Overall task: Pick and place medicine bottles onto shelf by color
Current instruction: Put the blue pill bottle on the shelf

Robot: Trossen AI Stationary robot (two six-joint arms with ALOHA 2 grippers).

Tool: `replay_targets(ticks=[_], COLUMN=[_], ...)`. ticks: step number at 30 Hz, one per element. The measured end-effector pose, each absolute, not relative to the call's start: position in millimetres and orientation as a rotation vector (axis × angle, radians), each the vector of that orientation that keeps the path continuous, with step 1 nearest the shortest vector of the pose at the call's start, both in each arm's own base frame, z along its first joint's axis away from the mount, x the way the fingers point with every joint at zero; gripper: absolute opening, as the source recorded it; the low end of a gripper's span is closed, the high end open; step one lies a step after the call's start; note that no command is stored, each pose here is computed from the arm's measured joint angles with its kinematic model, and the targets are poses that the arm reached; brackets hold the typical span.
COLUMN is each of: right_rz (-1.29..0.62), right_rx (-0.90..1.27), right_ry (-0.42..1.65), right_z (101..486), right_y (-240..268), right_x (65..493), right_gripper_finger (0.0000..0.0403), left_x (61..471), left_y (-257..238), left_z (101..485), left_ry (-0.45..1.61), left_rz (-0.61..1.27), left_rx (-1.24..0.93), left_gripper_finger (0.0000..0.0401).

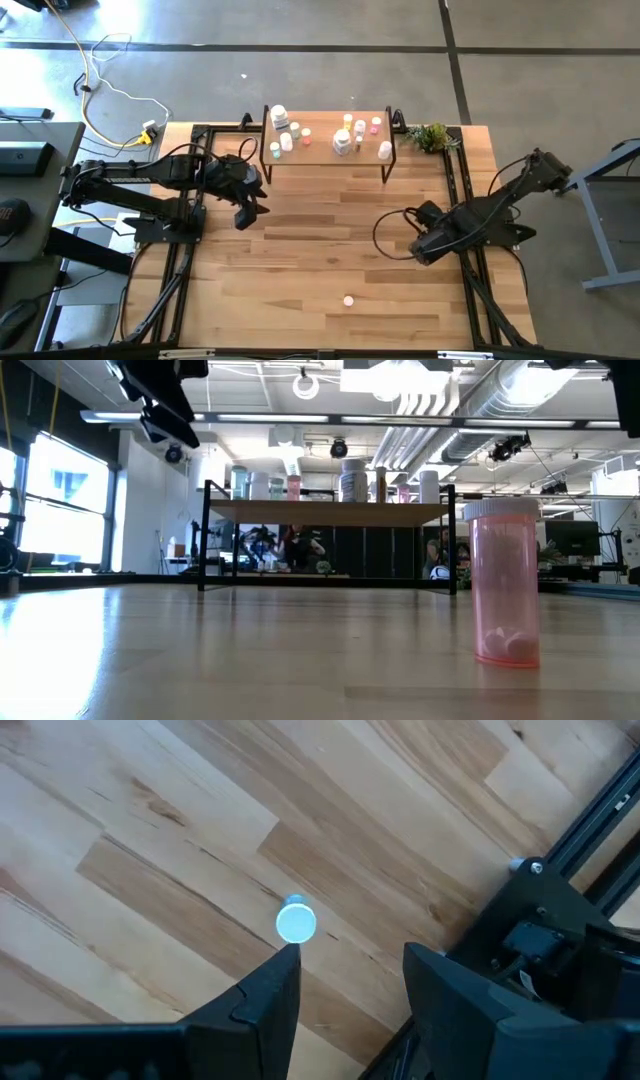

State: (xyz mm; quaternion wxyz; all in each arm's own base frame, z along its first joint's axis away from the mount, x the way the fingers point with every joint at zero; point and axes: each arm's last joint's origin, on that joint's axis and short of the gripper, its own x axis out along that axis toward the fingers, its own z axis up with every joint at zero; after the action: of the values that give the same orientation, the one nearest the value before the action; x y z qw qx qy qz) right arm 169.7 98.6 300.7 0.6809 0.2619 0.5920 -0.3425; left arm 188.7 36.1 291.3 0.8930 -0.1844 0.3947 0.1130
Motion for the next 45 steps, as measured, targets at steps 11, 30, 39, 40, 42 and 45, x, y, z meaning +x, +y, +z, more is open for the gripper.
replay_targets(ticks=[11, 30, 39, 40, 42, 45], right_rz=[-0.709, -0.674, -0.697, -0.712, -0.738, -0.721], right_rx=[0.61, 0.673, 0.732, 0.745, 0.768, 0.803], right_ry=[1.305, 1.259, 1.309, 1.307, 1.302, 1.289], right_z=[309.8, 308.2, 256.5, 250.2, 240.0, 227.8], right_y=[88.7, 94.5, 98.3, 98.1, 97.7, 98.8], right_x=[153.4, 162.8, 165.7, 165.3, 164.4, 166.0], right_gripper_finger=[0.0186, 0.021, 0.0211, 0.0211, 0.0211, 0.0211], left_x=[197.1, 215.2, 218.9, 218.9, 218.9, 218.9], left_y=[37.8, 25.4, 17.5, 17.2, 17.2, 17.2], left_z=[298.3, 284.9, 281.7, 281.7, 281.7, 281.7], left_ry=[0.695, 0.767, 0.792, 0.793, 0.793, 0.792], left_rz=[0.276, 0.243, 0.212, 0.21, 0.21, 0.21], left_rx=[-0.519, -0.55, -0.535, -0.535, -0.535, -0.535], left_gripper_finger=[0.0225, 0.0225, 0.0225, 0.0225, 0.0225, 0.0225])
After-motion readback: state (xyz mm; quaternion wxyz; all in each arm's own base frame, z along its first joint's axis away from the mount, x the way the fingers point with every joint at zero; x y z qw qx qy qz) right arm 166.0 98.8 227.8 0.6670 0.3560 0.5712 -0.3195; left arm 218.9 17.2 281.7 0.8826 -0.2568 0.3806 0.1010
